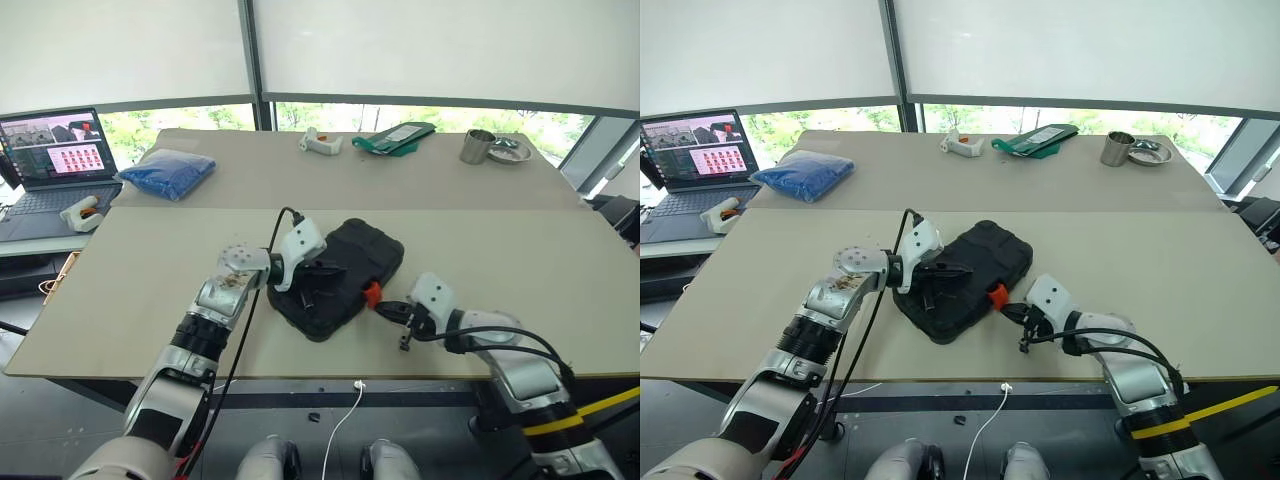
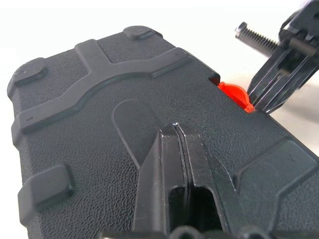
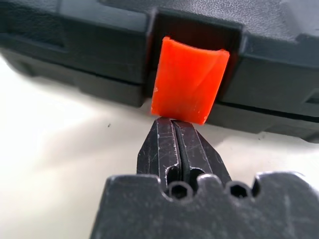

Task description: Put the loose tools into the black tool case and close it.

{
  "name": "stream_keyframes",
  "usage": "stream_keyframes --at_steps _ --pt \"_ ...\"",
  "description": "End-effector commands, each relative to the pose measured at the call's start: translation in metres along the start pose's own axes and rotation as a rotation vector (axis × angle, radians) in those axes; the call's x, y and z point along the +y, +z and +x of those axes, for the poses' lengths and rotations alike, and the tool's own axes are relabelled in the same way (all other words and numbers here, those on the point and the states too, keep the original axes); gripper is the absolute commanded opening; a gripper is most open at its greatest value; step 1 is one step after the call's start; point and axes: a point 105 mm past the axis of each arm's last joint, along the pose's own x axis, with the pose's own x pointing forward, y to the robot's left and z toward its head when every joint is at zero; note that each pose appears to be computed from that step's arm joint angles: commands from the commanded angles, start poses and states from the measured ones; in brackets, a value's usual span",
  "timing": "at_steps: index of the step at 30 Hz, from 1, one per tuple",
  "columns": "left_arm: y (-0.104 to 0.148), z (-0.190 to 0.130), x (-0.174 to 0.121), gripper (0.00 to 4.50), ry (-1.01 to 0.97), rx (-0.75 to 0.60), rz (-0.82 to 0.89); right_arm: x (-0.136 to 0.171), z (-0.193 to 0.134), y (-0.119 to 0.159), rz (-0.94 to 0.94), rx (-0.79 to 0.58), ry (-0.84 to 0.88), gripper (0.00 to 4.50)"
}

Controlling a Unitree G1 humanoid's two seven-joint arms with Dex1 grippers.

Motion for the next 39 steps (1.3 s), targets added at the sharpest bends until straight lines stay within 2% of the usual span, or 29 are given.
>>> stream_keyframes --at_steps 1,8,20,32,35,39 --pt "-0.048 0.008 -0.022 0.04 -0.065 0.133 -0.129 -0.003 -0.013 0.013 -0.017 -0.036 -0.011 0.0" --pt "-0.047 0.008 -0.022 0.04 -0.065 0.129 -0.129 -0.005 -0.013 0.016 0.01 -0.068 -0.041 0.0" --pt "-0.048 0.011 -0.023 0.04 -0.072 0.136 -0.13 -0.015 0.011 0.016 0.047 -0.133 -0.065 0.0" --pt "-0.06 0.01 -0.025 0.04 -0.07 0.178 -0.16 -0.01 0.028 0.037 0.039 -0.195 -0.026 0.0" --pt "-0.06 0.011 -0.028 0.04 -0.094 0.182 -0.144 -0.006 0.022 0.036 0.033 -0.159 0.001 0.0" --pt "-0.052 0.019 -0.035 0.04 -0.155 0.161 -0.089 -0.005 0.004 0.018 0.05 -0.033 0.015 0.0"
